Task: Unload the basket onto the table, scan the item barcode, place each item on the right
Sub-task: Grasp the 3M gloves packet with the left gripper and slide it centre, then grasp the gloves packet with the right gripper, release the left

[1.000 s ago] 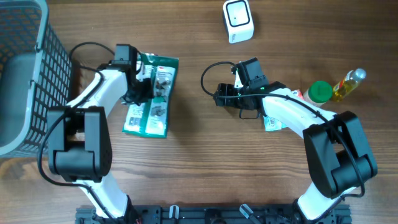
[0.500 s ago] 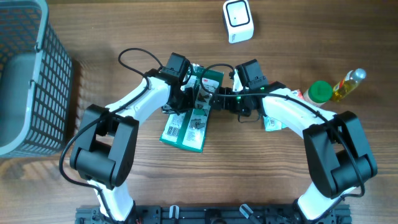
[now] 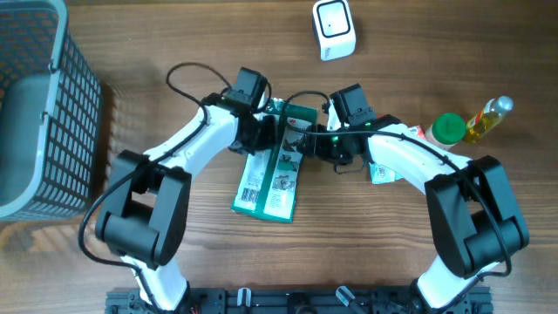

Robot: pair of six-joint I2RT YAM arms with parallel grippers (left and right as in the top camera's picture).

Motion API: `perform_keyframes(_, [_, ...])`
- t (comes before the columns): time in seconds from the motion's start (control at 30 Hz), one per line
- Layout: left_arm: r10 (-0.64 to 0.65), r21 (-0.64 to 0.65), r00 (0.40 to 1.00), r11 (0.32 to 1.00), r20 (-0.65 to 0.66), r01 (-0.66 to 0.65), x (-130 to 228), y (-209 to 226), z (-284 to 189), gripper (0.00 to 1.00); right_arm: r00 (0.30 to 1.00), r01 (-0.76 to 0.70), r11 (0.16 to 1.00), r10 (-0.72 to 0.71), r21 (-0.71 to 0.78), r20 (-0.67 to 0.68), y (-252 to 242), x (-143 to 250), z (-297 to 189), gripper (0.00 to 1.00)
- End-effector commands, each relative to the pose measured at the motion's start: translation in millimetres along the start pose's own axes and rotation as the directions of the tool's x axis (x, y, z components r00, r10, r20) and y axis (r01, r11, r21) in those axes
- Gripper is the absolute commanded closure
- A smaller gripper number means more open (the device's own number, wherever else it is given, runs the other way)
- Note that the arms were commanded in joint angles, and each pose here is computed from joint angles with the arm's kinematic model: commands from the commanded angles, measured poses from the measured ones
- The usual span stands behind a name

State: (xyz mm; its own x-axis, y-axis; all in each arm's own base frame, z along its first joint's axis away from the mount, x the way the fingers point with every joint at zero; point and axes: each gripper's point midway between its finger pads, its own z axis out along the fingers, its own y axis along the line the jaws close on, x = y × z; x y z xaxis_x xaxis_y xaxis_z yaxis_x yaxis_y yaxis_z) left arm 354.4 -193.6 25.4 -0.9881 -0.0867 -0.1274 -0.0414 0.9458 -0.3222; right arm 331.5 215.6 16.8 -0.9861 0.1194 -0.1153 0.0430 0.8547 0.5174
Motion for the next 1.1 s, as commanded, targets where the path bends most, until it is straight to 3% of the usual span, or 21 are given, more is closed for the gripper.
perform_keyframes(0.0, [0.045, -0.092, 0.993, 0.995, 0.107, -0.035, -24.3, 10.8, -7.8, 0.94, 0.993, 0.022, 0.999, -0.025, -0.033, -0.115, -1.1, 26.0, 5.0, 0.34])
perform_keyframes(0.1, [0.038, -0.113, 0.996, 0.993, 0.078, -0.029, -20.8, 18.2, 8.3, 0.91, 0.981, 0.049, 0.997, -0.059, -0.056, -0.184, 1.2, 43.1, 3.5, 0.36])
perform_keyframes(0.33, [-0.003, -0.15, 1.0, 0.989, 0.01, 0.004, -7.9, 31.9, 33.7, 0.96, 0.97, 0.074, 0.996, -0.085, -0.057, -0.23, 7.5, 74.4, 19.0, 0.36])
perform_keyframes(0.43, [-0.046, -0.162, 0.999, 0.986, -0.006, 0.044, -2.2, 34.8, 33.2, 0.96, 0.977, -0.006, 0.998, -0.006, -0.055, -0.213, 4.1, 77.7, 26.0, 0.37])
perform_keyframes(0.67, [-0.078, -0.193, 0.996, 0.979, -0.053, 0.067, 11.0, 41.6, 31.5, 0.94, 0.984, -0.064, 0.994, 0.048, -0.09, -0.17, 6.5, 72.7, 32.4, 0.51])
perform_keyframes(0.87, [-0.078, -0.193, 0.996, 0.979, -0.053, 0.067, 11.0, 41.6, 31.5, 0.91, 0.973, -0.113, 0.988, 0.089, -0.104, -0.215, 10.6, 94.0, 38.8, 0.51])
perform_keyframes(1.0, [-0.077, -0.191, 0.996, 0.979, -0.05, 0.066, 10.3, 41.2, 31.6, 0.92, 0.987, -0.043, 0.988, 0.019, -0.147, -0.16, 26.7, 87.8, 43.9, 0.51])
perform_keyframes(1.07, [-0.077, -0.192, 0.996, 0.979, -0.051, 0.066, 10.4, 41.3, 31.6, 0.94, 0.998, -0.017, 0.994, 0.009, -0.11, -0.07, 21.5, 70.4, 46.3, 0.59])
